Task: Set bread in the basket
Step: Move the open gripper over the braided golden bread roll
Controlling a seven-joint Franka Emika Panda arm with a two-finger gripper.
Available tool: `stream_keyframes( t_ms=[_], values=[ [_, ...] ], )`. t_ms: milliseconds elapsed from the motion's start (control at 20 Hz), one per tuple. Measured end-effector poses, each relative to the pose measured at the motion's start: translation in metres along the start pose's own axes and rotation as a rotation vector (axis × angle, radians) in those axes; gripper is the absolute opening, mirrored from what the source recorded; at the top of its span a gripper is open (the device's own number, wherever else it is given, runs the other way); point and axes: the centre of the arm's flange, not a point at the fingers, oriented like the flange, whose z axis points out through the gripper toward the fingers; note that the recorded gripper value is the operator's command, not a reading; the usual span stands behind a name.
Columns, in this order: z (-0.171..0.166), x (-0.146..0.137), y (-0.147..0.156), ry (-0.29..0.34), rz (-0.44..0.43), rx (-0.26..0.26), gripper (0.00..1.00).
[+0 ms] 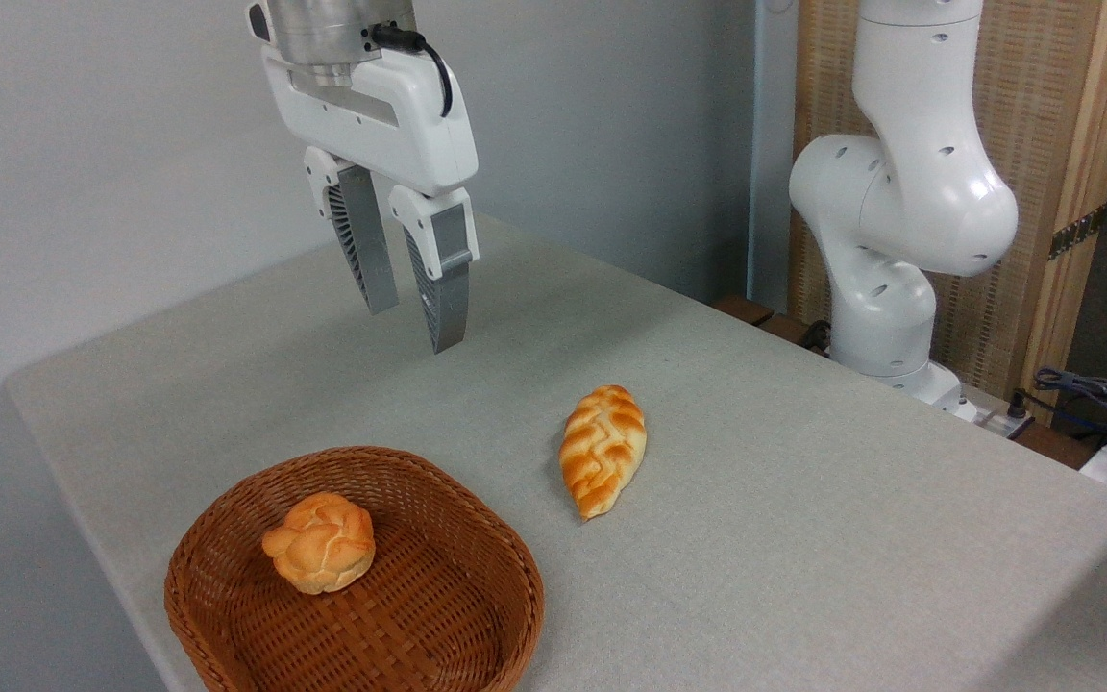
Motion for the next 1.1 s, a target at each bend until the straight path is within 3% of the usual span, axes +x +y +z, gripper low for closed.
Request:
stream_keyframes(
  t_ms=[650,900,1100],
  values=[
    [-0.002,-0.007,0.003,0.015,-0.003,0.011,1.0],
    [0.003,-0.049,0.024,0.045,-0.019,0.032,1.0],
    [0.044,-0.1,0.062,0.009,-0.02,-0.003,1.0]
  ],
)
